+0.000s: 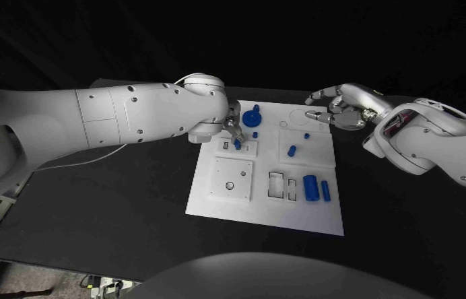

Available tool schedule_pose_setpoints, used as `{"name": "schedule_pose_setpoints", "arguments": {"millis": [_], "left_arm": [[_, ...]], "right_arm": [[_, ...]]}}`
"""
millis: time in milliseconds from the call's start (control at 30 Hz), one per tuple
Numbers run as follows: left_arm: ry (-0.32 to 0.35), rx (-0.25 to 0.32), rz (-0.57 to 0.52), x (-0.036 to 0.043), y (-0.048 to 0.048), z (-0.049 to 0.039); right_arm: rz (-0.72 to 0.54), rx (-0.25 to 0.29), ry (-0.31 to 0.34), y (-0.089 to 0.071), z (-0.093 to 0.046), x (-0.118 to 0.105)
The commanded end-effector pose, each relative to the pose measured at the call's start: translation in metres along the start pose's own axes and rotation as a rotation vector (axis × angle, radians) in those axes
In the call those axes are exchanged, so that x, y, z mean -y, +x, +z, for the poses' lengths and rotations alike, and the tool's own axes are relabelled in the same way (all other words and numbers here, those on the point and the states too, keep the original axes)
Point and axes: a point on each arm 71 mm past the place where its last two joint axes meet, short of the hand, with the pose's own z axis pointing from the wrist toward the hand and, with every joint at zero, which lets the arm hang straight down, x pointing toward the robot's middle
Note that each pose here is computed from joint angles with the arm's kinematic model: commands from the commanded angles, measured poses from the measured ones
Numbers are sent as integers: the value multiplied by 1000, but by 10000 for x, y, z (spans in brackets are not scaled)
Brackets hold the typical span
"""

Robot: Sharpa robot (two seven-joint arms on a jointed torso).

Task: Assemble the parts on the task board

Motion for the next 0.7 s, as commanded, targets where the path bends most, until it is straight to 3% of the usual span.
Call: {"name": "schedule_pose_setpoints", "arguments": {"millis": [33,700], "left_arm": [[8,-9,8,11,9,-5],[2,-13,7,-9,8,3]], "right_arm": [[-4,-11,-8,14,2,-6],[-3,-14,-10,22,10,-10]]}}
